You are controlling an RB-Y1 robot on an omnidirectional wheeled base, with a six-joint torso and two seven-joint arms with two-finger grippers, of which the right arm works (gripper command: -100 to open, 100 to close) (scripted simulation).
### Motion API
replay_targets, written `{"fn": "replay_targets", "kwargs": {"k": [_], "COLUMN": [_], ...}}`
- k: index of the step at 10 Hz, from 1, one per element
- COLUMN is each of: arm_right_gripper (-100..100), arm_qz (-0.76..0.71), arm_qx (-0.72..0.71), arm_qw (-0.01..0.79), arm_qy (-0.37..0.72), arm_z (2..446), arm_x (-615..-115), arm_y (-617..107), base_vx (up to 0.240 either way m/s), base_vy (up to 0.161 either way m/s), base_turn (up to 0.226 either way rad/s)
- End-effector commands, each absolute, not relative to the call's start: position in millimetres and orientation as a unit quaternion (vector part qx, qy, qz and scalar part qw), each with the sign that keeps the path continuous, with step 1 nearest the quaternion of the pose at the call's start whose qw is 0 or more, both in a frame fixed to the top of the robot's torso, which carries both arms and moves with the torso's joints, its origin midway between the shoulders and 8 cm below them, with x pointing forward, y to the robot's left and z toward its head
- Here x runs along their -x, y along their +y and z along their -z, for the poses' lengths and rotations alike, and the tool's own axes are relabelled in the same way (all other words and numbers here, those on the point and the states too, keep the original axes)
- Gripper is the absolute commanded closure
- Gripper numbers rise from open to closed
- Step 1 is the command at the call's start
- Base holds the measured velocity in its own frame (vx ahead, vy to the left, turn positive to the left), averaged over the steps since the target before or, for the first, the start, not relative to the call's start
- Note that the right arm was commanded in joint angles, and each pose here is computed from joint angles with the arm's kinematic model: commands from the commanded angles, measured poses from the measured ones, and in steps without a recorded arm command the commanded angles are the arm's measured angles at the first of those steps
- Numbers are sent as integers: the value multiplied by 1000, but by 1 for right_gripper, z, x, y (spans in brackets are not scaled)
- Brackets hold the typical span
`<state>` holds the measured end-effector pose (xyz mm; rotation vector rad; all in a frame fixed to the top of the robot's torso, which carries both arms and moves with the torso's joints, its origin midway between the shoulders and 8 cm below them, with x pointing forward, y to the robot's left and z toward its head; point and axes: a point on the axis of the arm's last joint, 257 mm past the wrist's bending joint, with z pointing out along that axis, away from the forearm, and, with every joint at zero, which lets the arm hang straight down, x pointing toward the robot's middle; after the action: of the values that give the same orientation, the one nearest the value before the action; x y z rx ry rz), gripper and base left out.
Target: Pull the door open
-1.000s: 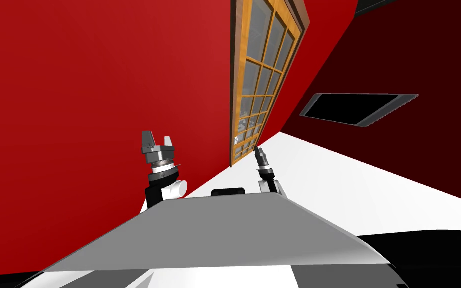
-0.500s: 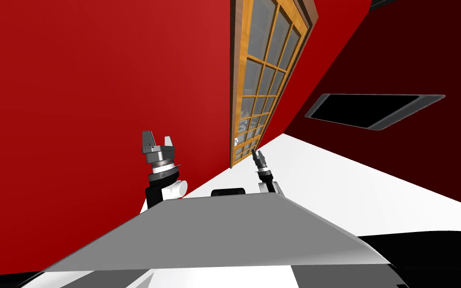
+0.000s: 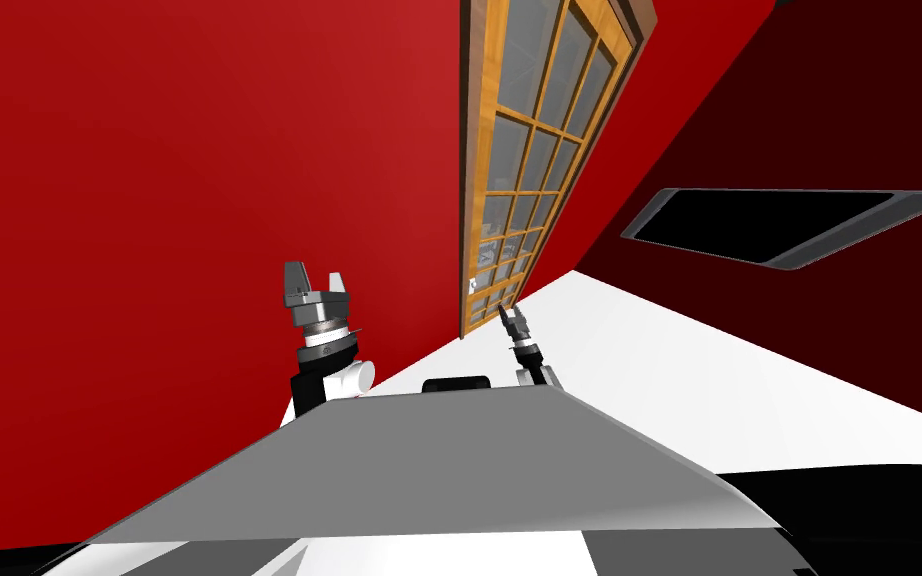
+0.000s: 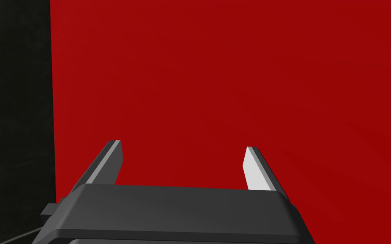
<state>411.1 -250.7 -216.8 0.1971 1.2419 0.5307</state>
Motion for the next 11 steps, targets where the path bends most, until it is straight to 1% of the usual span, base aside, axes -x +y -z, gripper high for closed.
{"fn": "replay_targets", "kwargs": {"k": [1, 11], "arm_right_gripper": [-100, -100], "arm_qz": [-231, -168], "arm_qx": [-77, 4], "arm_qw": [774, 749], "arm_qy": [585, 640], "arm_z": [228, 299], "arm_x": [-411, -401], "arm_y": [-246, -225], "base_vx": [32, 49], "base_vy": [-88, -77], "base_turn": [76, 75]}}
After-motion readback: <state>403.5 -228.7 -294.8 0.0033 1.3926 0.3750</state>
